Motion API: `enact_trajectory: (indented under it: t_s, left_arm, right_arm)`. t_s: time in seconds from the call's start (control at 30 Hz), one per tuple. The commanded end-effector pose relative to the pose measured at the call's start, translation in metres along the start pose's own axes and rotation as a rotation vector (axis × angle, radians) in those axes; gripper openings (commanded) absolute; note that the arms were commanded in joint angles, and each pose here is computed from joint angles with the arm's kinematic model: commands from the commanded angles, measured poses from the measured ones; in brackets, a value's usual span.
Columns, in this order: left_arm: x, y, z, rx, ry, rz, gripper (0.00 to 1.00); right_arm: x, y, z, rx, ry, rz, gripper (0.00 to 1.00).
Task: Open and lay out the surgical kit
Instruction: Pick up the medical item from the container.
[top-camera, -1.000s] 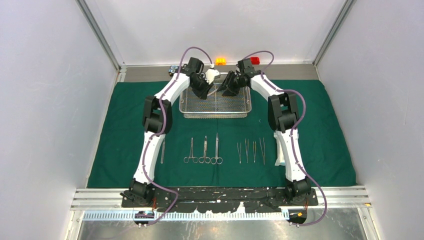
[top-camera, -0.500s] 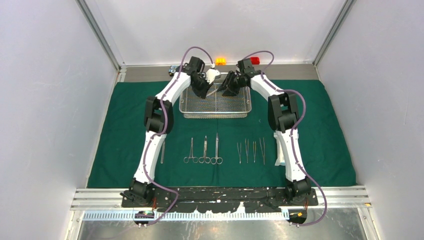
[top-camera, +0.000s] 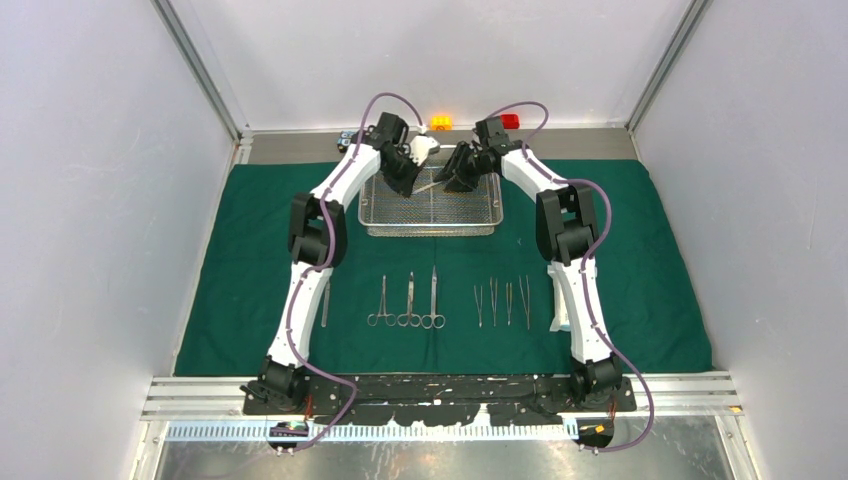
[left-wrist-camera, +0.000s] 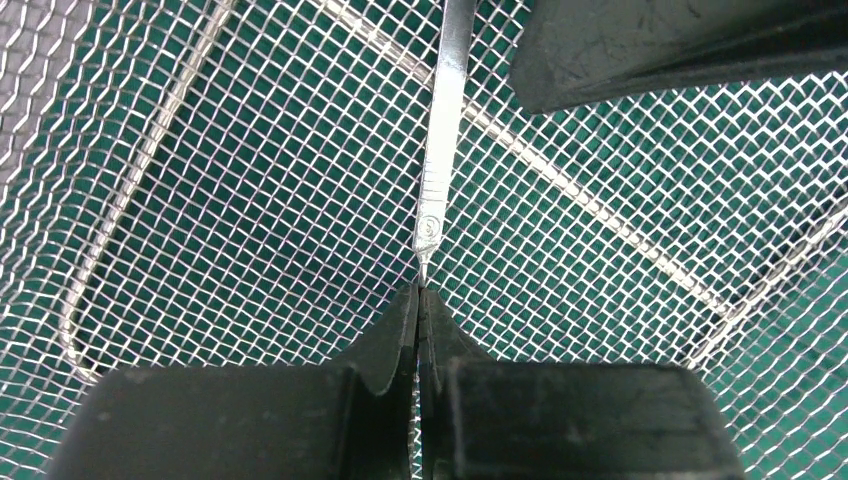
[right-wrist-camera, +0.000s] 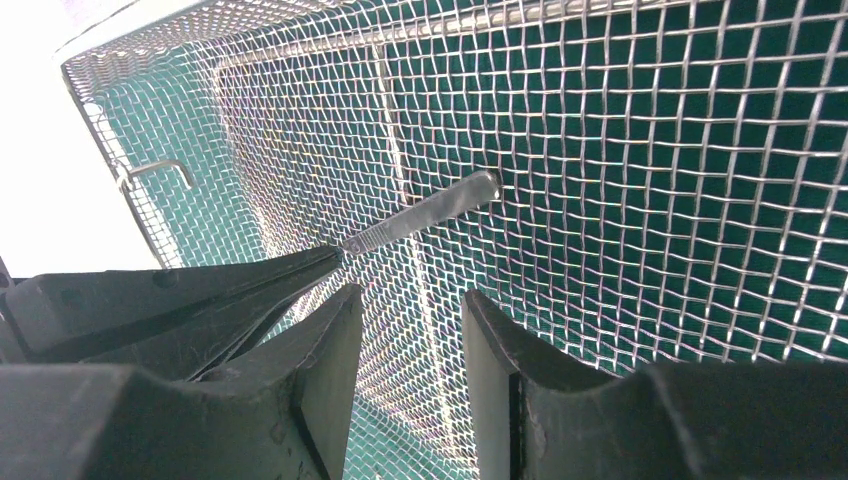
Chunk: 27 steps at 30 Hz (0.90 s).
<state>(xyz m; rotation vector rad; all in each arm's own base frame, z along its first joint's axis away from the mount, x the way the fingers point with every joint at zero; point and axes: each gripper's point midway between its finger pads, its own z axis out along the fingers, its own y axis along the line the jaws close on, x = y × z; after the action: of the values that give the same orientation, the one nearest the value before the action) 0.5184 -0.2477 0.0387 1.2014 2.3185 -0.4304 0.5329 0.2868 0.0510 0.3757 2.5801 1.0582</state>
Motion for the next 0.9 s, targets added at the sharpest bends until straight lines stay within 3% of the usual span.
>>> enact_trajectory:
  t_s: [0.0,0.43,0.87]
  left_arm:
    - [-0.014,0.001,-0.007,-0.019,-0.047,-0.092,0.00]
    - [-0.031,0.003,-0.030,-0.034,-0.103,-0.251,0.00]
    - [-0.045,-0.003,-0.049,-0.020,-0.131,-0.296,0.00]
  right_arm:
    - [-0.017,0.044,-0.026,-0.068,-0.066,-0.033,0.47]
    - [-0.012,0.050,-0.019,-0.098,-0.052,-0.005,0.46]
    - [-0.003,0.046,-0.007,-0.098,-0.025,0.018,0.46]
